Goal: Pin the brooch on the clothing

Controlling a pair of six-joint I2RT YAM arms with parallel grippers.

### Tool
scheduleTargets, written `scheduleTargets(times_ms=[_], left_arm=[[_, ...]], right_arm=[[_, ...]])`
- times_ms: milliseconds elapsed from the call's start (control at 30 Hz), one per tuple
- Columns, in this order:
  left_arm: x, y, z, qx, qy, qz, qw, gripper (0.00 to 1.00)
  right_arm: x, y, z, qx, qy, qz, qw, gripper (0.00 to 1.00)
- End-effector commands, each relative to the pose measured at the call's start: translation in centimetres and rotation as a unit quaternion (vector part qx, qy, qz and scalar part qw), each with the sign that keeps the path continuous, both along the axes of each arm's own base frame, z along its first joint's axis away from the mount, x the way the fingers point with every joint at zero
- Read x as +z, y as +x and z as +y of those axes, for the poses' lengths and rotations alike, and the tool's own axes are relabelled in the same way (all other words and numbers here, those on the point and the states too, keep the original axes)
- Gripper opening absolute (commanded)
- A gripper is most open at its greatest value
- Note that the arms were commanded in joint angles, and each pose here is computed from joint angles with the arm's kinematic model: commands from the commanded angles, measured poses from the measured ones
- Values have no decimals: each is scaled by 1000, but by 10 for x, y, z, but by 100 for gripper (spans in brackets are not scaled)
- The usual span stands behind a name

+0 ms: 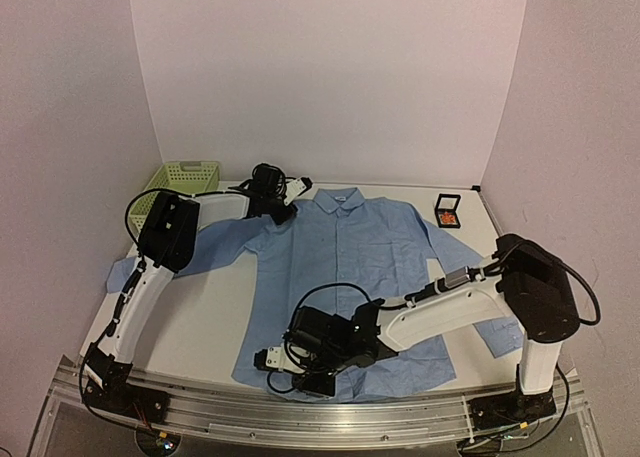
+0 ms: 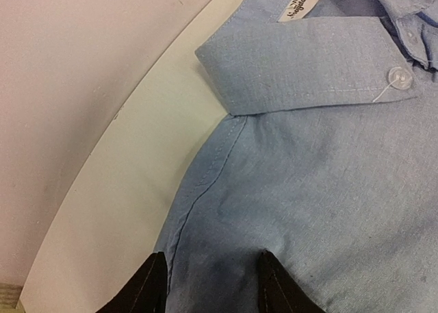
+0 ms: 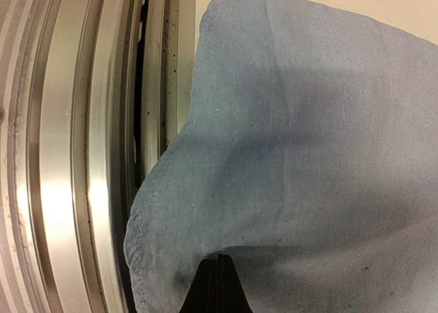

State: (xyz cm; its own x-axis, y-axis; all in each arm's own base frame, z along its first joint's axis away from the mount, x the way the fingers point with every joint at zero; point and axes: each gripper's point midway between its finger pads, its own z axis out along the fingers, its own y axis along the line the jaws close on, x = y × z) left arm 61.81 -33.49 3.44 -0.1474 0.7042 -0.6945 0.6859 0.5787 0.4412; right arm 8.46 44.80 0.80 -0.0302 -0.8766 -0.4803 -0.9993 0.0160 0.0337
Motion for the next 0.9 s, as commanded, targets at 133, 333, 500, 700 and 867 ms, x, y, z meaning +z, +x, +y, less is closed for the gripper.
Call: scheduleTargets(times_ms=[133, 333, 500, 700, 867], left_arm=[[120, -30, -31, -90, -22, -47, 995, 54], [174, -58, -5, -92, -3, -42, 995, 56], [132, -85, 67, -39, 51, 29, 997, 51], [54, -139, 140, -18, 138, 101, 985, 47], [26, -139, 193, 29, 174, 129, 976, 45]], right_arm=[[112, 57, 30, -83, 122, -1, 989, 0], [139, 184, -26, -315, 167, 28, 934, 0], [103, 256, -109, -481, 131, 29, 866, 0], [57, 284, -172, -579, 73, 39, 811, 0], [25, 283, -208, -620, 30, 47, 782, 0]])
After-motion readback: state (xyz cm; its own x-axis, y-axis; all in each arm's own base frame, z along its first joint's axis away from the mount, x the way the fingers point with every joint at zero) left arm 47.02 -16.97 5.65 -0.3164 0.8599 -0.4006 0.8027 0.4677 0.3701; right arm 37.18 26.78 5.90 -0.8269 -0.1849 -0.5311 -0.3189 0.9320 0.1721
